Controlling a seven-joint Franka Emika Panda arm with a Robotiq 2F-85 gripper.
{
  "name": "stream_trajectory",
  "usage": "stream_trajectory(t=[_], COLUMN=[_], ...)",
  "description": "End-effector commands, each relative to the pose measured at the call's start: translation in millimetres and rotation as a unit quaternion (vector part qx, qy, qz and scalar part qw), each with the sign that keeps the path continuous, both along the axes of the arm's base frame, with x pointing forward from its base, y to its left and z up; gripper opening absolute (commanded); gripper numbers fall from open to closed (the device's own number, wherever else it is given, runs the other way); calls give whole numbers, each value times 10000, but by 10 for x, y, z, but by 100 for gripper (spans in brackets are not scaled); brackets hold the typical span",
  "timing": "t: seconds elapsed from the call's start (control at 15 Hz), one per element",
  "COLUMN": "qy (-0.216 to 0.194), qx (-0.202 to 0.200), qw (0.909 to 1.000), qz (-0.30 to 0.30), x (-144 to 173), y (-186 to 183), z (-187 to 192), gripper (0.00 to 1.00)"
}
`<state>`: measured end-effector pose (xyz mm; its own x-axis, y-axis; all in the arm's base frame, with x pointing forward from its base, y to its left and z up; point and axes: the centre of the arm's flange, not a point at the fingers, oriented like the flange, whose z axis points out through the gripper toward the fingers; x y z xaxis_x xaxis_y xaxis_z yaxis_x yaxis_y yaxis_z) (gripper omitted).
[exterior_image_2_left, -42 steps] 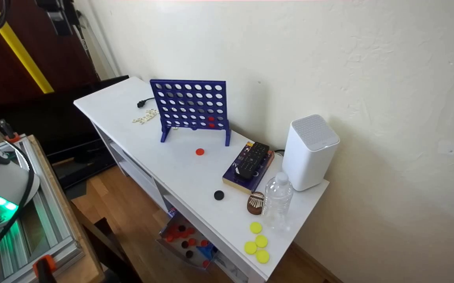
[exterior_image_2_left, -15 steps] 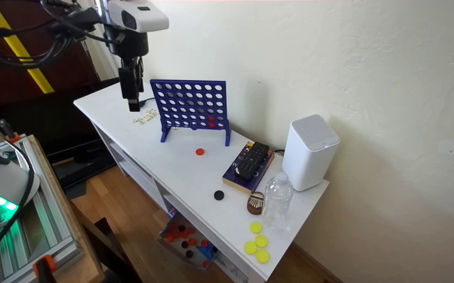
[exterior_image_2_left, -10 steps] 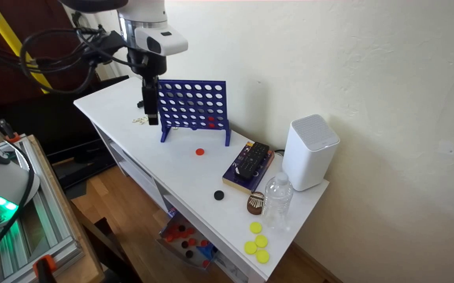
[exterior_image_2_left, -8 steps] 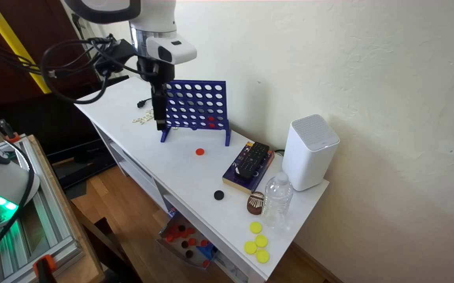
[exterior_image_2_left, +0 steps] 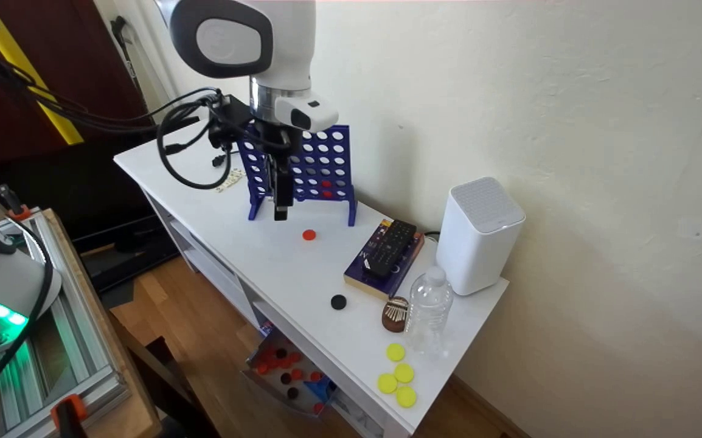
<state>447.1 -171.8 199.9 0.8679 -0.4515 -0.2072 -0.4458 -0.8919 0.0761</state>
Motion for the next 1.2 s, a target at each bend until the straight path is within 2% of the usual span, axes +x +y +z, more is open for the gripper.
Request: stream_trajectory(t=[0.0, 0.73, 1.13], qy=[82, -23, -108], qx=[230, 941, 1050], qw=[9997, 9955, 9940], qz=[39, -103, -290], x=[291, 427, 441], y=[-89, -66, -71], z=[-303, -877, -1051], gripper=[100, 100, 100])
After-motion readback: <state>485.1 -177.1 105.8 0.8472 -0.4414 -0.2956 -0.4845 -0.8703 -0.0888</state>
